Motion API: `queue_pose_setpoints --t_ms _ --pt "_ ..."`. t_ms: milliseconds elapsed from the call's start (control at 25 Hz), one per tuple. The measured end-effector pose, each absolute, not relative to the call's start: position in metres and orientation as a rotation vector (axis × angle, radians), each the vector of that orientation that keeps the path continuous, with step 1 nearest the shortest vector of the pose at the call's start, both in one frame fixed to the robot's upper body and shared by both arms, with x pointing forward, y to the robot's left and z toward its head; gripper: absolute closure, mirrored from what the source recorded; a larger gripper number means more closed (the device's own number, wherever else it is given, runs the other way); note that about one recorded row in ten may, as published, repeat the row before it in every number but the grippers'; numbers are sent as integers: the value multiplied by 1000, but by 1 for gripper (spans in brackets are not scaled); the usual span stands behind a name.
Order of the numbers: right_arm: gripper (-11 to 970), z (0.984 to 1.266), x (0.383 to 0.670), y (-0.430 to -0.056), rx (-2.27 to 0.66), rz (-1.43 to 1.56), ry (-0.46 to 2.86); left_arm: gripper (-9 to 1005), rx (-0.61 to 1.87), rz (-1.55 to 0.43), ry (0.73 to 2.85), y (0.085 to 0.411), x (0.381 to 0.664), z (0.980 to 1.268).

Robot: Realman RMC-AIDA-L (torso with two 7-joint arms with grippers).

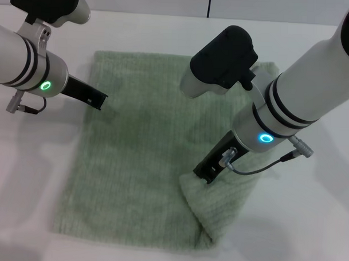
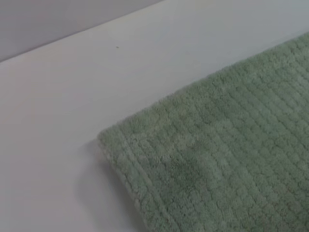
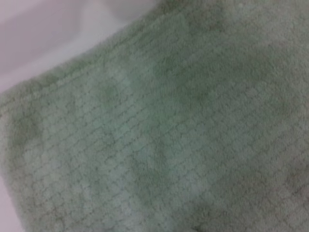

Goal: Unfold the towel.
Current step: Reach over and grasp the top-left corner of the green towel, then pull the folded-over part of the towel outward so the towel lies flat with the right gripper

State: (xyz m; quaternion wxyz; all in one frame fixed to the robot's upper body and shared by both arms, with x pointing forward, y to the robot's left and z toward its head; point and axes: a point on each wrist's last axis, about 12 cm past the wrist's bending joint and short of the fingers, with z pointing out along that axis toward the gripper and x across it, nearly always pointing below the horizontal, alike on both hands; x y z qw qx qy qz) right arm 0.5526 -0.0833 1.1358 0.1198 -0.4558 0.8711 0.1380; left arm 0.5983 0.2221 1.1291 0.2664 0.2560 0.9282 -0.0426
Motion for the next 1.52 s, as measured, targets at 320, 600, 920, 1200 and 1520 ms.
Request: queue_pose_setpoints --t_ms 320,600,920,1200,1520 --pt "960 1138 552 -83 -1358 391 2546 965 695 -115 2505 221 599 1129" --pt "959 1152 549 -84 -1371 407 2528 964 701 -120 2519 220 597 1129" --pt "958 1174 545 -87 -1369 346 2503 962 709 -123 2527 219 597 1129" --pt "957 1179 539 -88 -1398 306 2533 960 709 -126 2545 219 595 1125" --pt "956 1189 533 -91 -1400 260 2568 958 709 -123 2550 220 595 1125"
